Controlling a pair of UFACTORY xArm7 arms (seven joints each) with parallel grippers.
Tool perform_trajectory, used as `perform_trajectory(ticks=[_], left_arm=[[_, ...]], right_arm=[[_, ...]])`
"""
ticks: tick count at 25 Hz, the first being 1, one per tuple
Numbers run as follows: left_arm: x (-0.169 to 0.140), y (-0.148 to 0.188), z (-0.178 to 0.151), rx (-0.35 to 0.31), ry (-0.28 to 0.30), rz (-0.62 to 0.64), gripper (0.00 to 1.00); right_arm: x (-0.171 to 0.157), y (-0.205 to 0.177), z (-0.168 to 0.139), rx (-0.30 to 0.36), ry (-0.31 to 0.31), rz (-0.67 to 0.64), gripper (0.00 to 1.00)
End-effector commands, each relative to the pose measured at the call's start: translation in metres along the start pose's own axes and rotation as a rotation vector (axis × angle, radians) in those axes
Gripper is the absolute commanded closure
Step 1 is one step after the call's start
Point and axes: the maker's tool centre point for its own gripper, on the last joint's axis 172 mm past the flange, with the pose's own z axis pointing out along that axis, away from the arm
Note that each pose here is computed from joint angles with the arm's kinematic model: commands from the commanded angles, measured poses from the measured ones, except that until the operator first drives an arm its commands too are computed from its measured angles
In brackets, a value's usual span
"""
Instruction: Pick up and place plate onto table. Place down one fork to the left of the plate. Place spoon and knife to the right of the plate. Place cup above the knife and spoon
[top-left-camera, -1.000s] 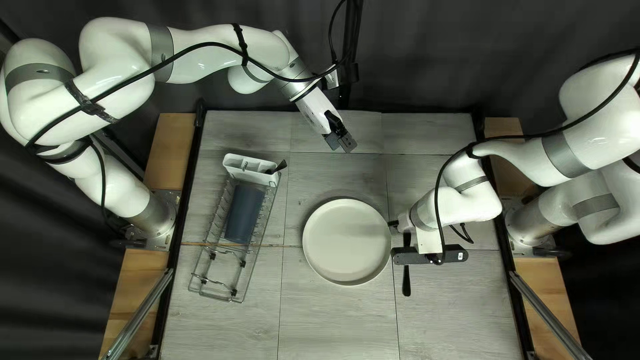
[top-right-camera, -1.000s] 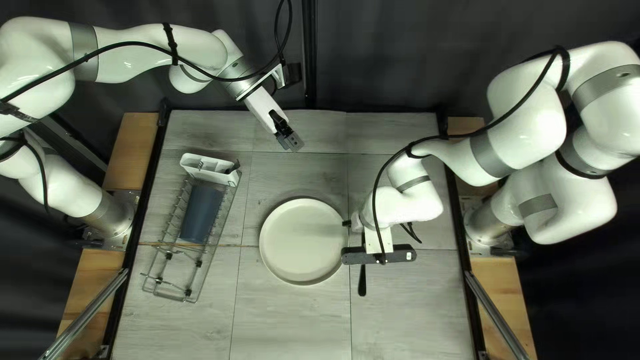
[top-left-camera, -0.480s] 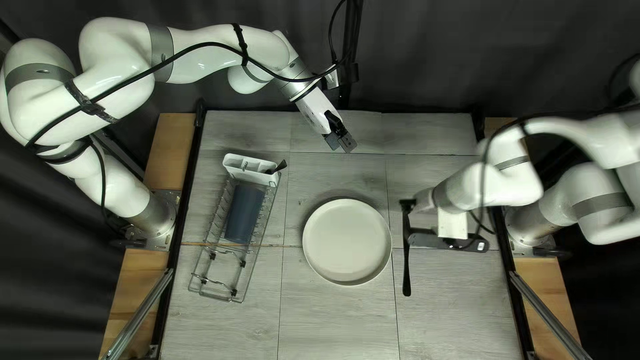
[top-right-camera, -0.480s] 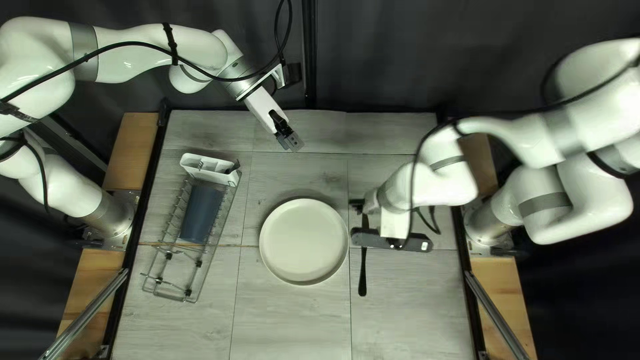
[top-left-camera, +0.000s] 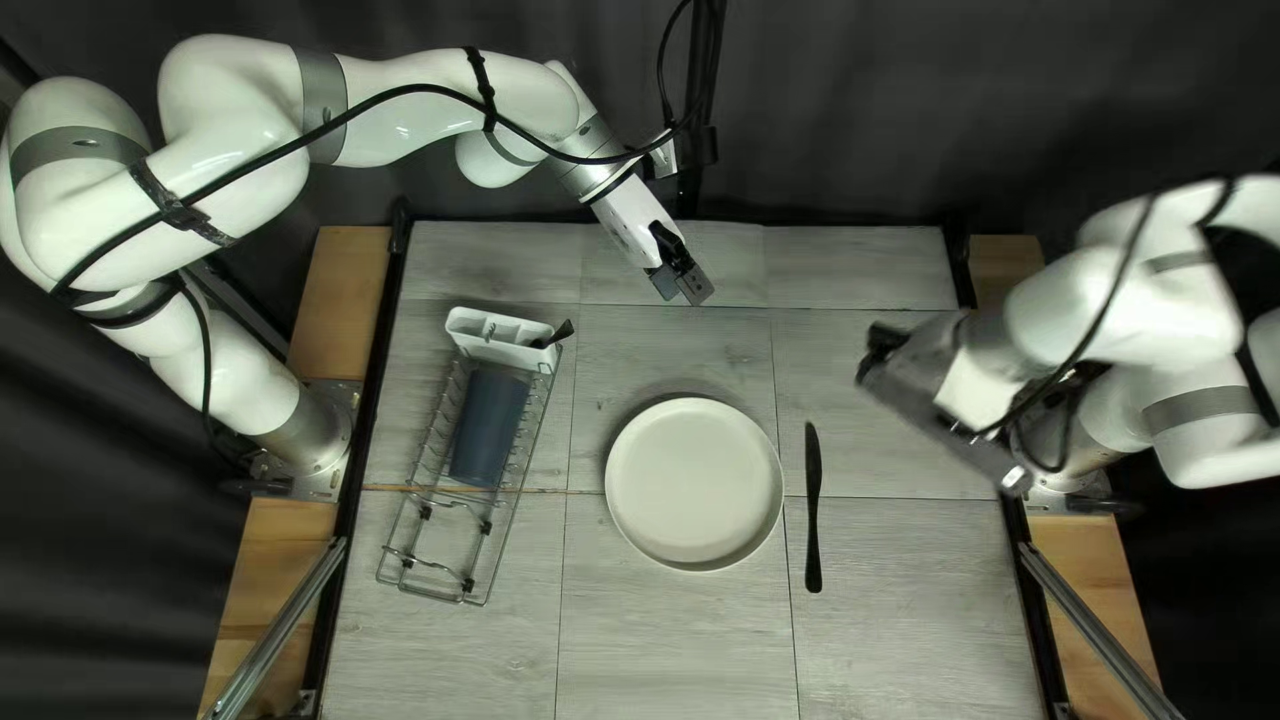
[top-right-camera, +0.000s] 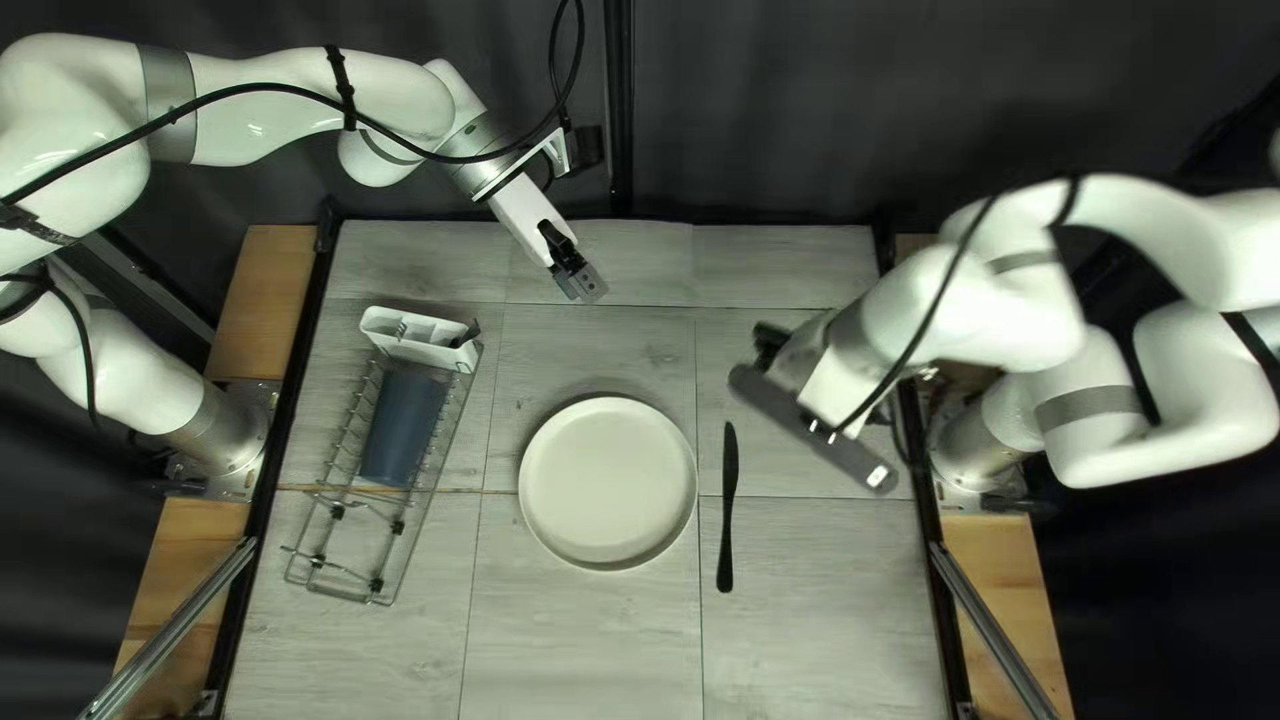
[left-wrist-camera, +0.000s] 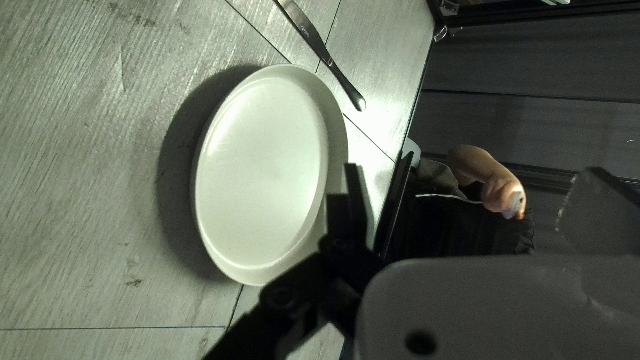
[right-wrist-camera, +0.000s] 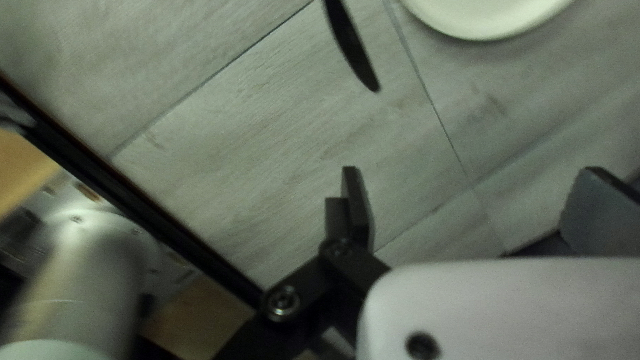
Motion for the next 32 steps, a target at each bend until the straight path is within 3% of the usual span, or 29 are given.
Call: perform_trajectory(ticks=[1, 13, 17, 21, 27, 32], left_arm=[[0.000, 0.000, 0.000, 0.000, 0.000, 0.000, 0.00], [-0.003, -0.005, 0.002, -0.013, 0.001, -0.013, 0.00], [-0.011, -0.004, 0.005, 0.069, -0.005, 0.073, 0.00], [-0.016, -0.007, -0.006, 0.105, -0.036, 0.141, 0.00], [-0.035, -0.009, -0.020, 0.164, -0.147, 0.289, 0.00], [-0.052, -0.001, -0.028, 0.230, -0.178, 0.351, 0.00]], right_arm=[[0.000, 0.008, -0.049, -0.070, 0.059, 0.199, 0.00], [0.000, 0.008, -0.049, -0.070, 0.059, 0.199, 0.00], [0.000, 0.008, -0.049, -0.070, 0.059, 0.199, 0.00], [0.000, 0.008, -0.049, -0.070, 0.059, 0.199, 0.00], [0.000, 0.008, -0.049, -0.070, 0.059, 0.199, 0.00], [0.000, 0.008, -0.049, -0.070, 0.059, 0.199, 0.00]])
